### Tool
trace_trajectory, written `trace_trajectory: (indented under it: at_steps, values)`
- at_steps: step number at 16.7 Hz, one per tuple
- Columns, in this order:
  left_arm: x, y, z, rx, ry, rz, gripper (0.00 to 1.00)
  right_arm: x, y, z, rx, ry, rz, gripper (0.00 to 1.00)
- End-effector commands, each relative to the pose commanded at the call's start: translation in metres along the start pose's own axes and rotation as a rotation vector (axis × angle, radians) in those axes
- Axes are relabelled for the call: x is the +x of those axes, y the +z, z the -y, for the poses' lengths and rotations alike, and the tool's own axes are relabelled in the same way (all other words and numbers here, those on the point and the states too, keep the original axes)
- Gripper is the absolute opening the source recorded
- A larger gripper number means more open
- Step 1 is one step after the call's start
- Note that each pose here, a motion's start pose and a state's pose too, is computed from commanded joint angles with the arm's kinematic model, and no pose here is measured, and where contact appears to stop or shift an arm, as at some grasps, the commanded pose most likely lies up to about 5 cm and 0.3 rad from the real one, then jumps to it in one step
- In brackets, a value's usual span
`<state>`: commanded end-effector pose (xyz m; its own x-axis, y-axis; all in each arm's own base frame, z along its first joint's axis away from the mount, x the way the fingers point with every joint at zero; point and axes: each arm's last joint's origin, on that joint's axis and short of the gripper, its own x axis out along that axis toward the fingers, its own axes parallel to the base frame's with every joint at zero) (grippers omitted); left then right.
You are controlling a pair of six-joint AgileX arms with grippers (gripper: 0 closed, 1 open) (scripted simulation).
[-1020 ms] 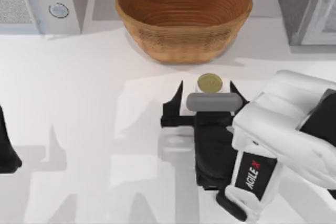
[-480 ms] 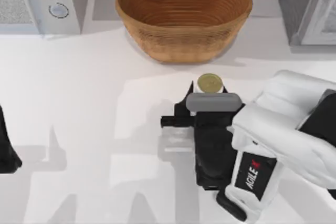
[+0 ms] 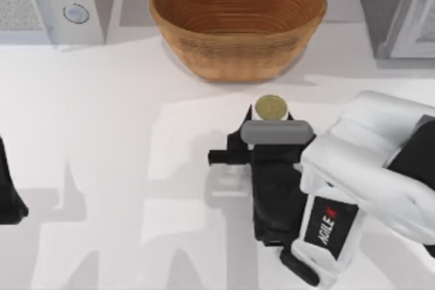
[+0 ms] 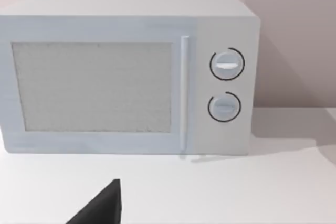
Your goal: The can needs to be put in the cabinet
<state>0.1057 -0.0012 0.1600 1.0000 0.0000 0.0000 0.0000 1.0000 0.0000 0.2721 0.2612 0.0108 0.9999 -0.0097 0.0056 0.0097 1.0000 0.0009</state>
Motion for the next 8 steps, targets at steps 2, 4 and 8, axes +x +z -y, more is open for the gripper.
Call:
trace_trajectory:
  at_steps: [2,4,8]
  values:
    - [0.0000,0.0000,0.0000,0.000,0.000,0.000,1.00,0.0000,0.0000,0.0000,0.000,0.000,0.000,0.00]
    - [0.0000,0.0000,0.0000,0.000,0.000,0.000,1.00,0.0000,0.0000,0.0000,0.000,0.000,0.000,0.00]
    - [0.0000,0.0000,0.0000,0.000,0.000,0.000,1.00,-0.0002,0.0038,-0.0014,0.002,0.004,0.000,0.00]
